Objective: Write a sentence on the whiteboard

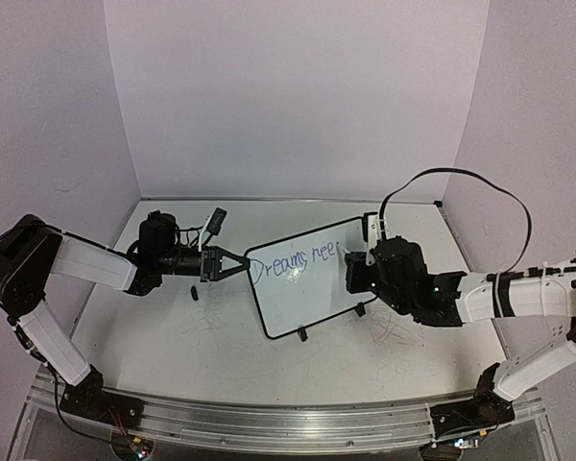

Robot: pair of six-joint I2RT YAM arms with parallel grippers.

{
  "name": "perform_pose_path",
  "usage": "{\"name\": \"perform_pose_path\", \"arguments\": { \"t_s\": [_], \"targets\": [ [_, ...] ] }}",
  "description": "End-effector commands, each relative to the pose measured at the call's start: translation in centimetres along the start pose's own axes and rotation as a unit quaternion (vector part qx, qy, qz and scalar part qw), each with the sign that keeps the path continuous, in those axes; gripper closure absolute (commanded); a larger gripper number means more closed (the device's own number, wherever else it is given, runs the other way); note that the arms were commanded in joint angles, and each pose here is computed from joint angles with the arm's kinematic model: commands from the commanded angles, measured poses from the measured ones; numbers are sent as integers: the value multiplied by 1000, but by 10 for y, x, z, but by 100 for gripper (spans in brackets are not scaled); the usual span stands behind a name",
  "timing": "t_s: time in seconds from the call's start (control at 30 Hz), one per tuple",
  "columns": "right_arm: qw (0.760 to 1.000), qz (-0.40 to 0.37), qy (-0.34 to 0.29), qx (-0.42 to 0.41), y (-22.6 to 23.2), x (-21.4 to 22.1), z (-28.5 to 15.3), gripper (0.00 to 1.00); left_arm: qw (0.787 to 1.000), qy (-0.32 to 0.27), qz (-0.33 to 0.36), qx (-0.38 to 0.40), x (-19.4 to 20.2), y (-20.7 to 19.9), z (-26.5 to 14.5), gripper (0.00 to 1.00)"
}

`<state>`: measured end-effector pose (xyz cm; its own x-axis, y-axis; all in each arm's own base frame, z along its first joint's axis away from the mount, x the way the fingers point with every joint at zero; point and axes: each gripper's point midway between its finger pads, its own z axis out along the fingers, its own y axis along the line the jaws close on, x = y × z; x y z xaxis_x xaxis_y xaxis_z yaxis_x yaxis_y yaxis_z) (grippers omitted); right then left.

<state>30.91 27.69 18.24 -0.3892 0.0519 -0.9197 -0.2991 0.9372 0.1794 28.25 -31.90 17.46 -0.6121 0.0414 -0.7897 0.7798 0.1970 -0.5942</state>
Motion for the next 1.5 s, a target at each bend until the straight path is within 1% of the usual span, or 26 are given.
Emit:
{"name": "perform_pose_path", "arguments": {
  "t_s": [0.0, 0.6, 1.1, 1.47],
  "targets": [
    [1000, 12, -15, 3, -2, -8, 1, 100, 1000, 2, 7, 27, -10, -14, 0, 100],
    [1000, 10, -11, 22, -8, -5, 10, 100, 999, 4, 7, 33, -10, -16, 0, 100],
    [1000, -7, -19, 9, 2, -17, 14, 100, 999, 6, 7, 36, -10, -17, 1, 100],
    [1000, -9, 10, -7, 4, 4, 15, 100, 999, 6, 7, 37, -11, -16, 1, 100]
  ]
}}
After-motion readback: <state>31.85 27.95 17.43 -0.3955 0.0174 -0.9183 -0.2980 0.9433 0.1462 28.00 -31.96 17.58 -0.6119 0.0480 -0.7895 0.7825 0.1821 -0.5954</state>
